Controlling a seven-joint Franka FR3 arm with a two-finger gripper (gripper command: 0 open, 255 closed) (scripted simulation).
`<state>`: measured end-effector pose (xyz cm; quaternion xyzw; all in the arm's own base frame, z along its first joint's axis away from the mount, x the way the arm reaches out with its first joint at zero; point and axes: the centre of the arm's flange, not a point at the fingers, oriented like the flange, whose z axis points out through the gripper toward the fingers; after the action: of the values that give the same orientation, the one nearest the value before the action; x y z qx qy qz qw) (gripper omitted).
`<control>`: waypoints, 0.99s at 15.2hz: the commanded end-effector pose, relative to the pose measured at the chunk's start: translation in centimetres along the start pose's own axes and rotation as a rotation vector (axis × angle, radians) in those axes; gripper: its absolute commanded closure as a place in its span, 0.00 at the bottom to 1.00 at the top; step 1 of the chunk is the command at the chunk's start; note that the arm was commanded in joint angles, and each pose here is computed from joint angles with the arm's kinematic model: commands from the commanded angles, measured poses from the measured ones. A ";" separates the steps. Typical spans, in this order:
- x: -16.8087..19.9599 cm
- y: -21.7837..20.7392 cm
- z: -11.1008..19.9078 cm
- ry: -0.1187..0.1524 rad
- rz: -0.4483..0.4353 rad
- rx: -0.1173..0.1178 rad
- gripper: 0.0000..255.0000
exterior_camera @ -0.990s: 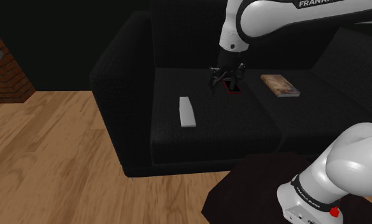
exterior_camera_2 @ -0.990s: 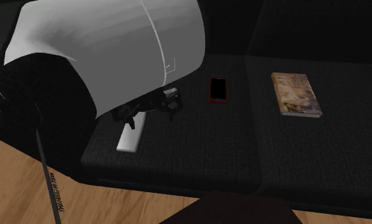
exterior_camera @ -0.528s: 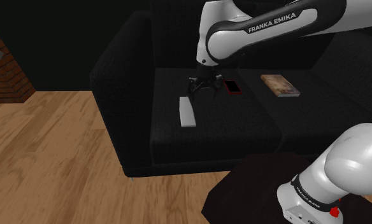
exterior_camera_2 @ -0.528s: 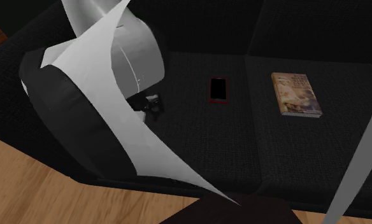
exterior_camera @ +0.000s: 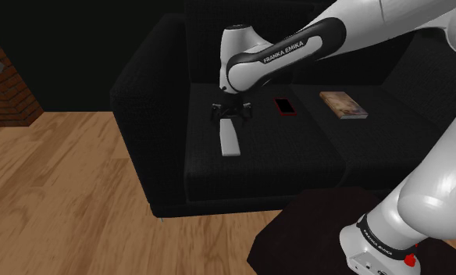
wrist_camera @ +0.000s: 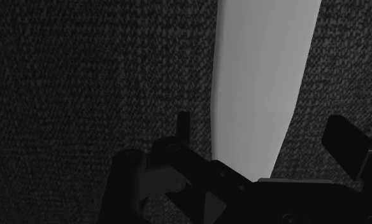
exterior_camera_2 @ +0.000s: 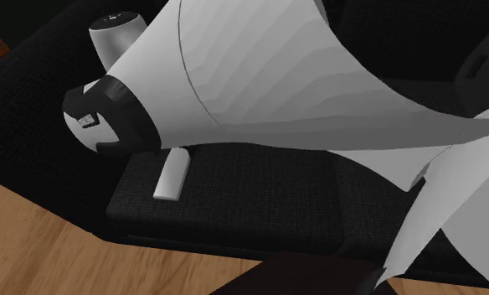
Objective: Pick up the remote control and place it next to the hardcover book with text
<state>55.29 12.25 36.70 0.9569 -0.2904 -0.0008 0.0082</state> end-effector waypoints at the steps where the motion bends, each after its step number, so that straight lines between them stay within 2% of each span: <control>1: 0.2 -0.6 1.0 0.001 0.010 0.000 0.00; 7: 0.2 -0.6 3.9 0.001 0.010 0.000 0.00; 14: 0.2 -0.6 3.9 0.001 0.010 0.000 0.00; 15: 0.2 -0.6 3.9 0.001 0.010 0.000 1.00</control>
<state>55.77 12.55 32.79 0.9554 -0.2953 -0.0002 0.0083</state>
